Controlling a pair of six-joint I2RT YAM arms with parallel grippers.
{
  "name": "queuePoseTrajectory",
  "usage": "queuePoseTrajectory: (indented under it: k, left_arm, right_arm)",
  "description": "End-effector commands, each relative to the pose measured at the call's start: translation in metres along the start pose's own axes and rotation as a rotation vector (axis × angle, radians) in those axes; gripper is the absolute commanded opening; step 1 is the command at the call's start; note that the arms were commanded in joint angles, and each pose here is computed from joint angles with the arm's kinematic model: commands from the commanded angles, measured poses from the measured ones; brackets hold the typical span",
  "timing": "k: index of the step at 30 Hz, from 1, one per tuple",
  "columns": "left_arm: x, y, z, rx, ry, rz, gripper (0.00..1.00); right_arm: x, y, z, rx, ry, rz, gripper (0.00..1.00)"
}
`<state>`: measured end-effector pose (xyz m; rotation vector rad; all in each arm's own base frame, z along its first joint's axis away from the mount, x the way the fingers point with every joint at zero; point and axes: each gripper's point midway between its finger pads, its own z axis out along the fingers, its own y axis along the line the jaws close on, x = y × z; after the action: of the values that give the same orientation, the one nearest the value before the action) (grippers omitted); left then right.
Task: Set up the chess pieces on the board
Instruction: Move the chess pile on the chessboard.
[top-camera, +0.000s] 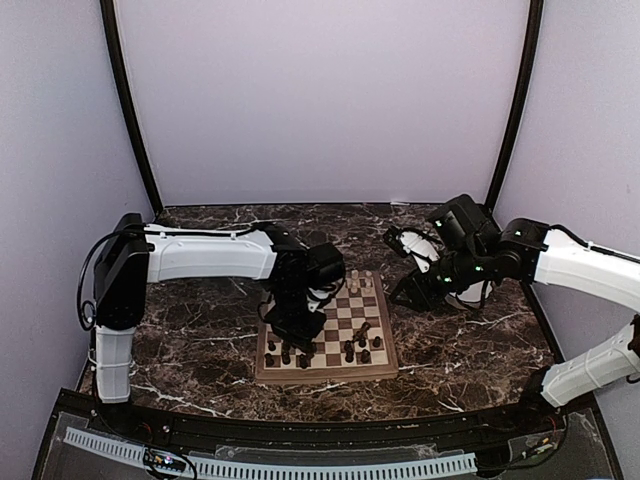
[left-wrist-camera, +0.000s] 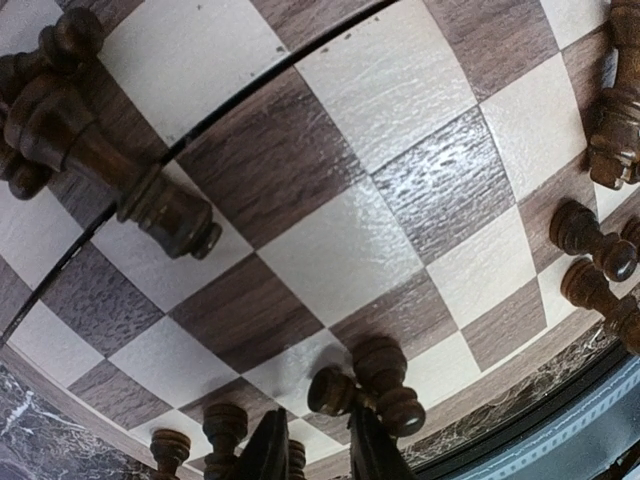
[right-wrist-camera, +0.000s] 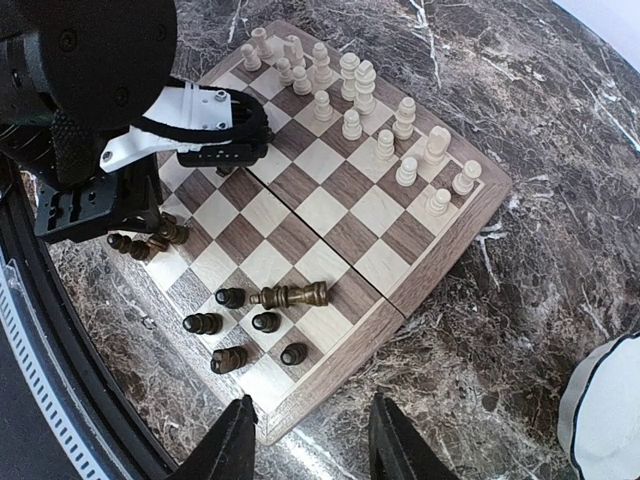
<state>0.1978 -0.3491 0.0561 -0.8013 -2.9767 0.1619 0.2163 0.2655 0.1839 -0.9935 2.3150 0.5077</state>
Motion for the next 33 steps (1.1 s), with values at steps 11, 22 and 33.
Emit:
queuePoseTrajectory:
  k: [11,22,33]
  left_arm:
    - [-0.014,0.013,0.002,0.008,0.002,-0.023,0.25]
    - [-0.028,0.016,0.004,0.044,-0.016,-0.035,0.23]
    - [-0.03,0.013,-0.02,0.083,-0.049,-0.007,0.11]
  right_arm:
    - [-0.006,-0.001,0.0,-0.004,-0.023,0.015,0.4]
    - [-0.006,0.0,0.004,-0.014,-0.017,0.02,0.4]
    - [-0.008,0.001,0.004,-0.016,-0.013,0.01,0.4]
